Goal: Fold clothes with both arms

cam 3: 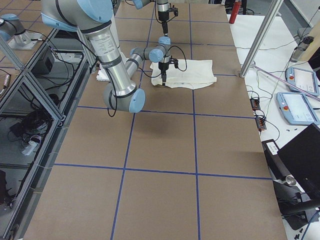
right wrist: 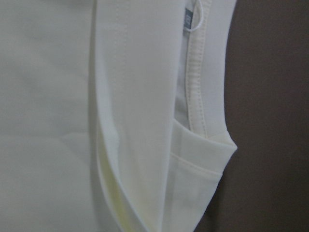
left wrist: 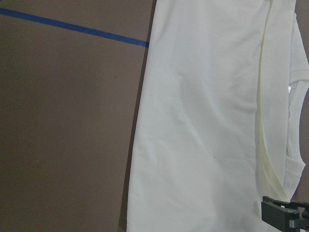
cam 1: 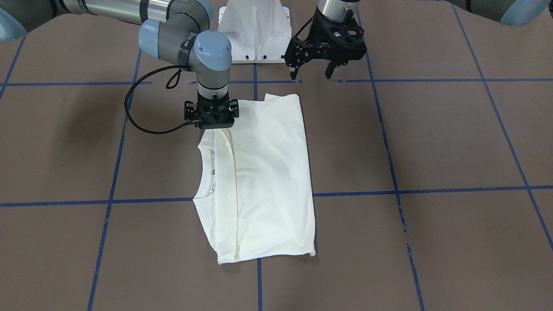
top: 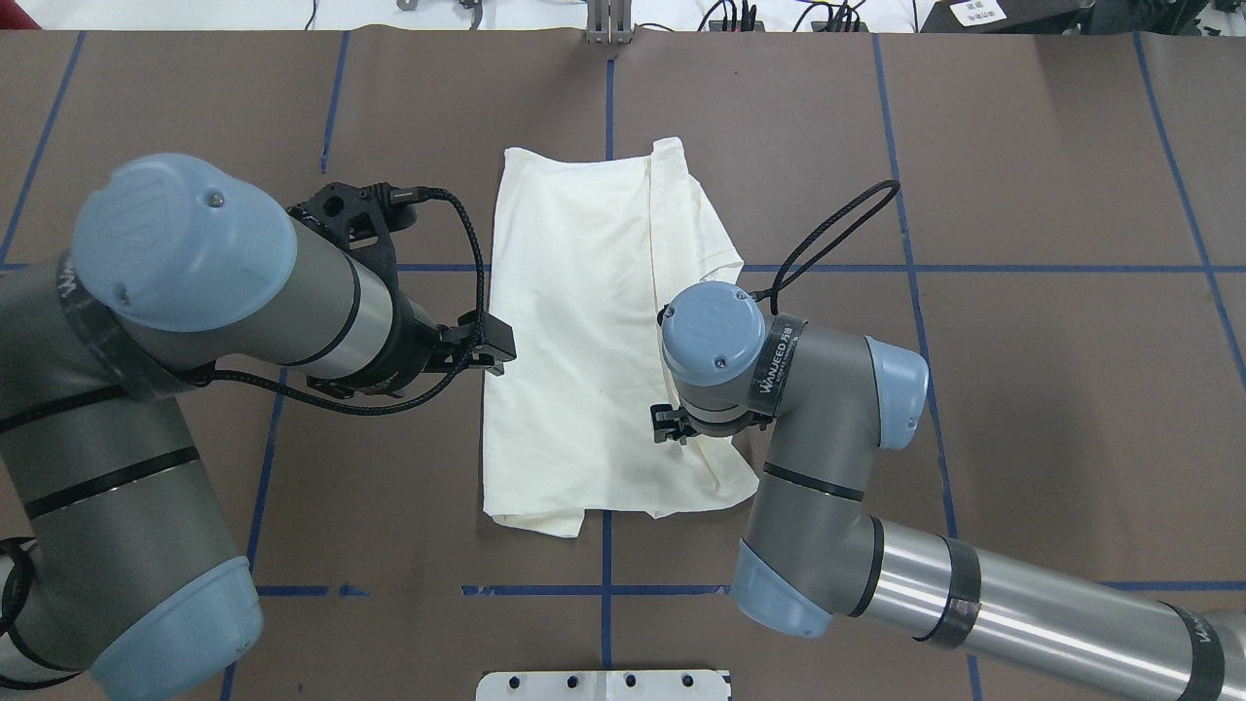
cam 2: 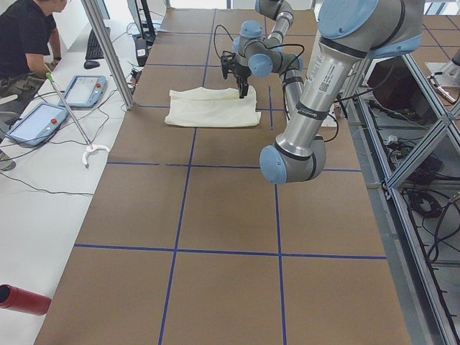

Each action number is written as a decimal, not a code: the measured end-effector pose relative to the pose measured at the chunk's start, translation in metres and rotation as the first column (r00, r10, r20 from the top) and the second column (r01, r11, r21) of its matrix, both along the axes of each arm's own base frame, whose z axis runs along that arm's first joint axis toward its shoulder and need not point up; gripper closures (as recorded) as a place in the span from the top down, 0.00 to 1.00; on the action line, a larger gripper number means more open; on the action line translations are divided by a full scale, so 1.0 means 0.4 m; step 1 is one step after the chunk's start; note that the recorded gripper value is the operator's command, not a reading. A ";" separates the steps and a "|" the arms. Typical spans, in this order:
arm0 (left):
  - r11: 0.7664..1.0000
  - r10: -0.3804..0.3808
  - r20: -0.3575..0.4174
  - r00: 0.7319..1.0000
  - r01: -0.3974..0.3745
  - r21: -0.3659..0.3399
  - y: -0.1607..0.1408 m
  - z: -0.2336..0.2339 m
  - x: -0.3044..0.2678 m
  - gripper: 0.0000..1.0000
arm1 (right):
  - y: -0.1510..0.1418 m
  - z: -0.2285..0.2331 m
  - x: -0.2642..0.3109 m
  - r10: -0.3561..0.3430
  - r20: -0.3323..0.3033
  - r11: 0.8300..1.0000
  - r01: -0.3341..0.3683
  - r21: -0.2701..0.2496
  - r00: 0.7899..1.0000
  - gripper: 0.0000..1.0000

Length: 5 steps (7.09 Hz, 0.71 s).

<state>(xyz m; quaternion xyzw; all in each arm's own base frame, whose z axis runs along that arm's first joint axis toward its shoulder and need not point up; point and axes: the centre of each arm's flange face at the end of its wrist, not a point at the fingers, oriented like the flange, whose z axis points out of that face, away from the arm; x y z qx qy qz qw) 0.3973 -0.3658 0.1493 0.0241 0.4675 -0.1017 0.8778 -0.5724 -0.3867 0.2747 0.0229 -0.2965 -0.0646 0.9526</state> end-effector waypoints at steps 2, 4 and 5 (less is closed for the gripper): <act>1.000 0.000 -0.005 1.000 0.000 0.003 0.000 -0.002 0.000 1.00 | -0.004 0.008 -0.004 -0.005 -0.006 1.000 0.005 -0.001 1.000 1.00; 1.000 0.001 -0.009 1.000 -0.001 0.004 0.000 -0.003 0.001 1.00 | -0.006 0.011 -0.003 -0.006 -0.009 1.000 0.006 -0.005 1.000 1.00; 1.000 0.001 -0.012 1.000 -0.001 0.004 0.001 -0.004 0.002 1.00 | -0.009 0.015 0.000 -0.004 -0.013 1.000 0.004 -0.008 1.000 1.00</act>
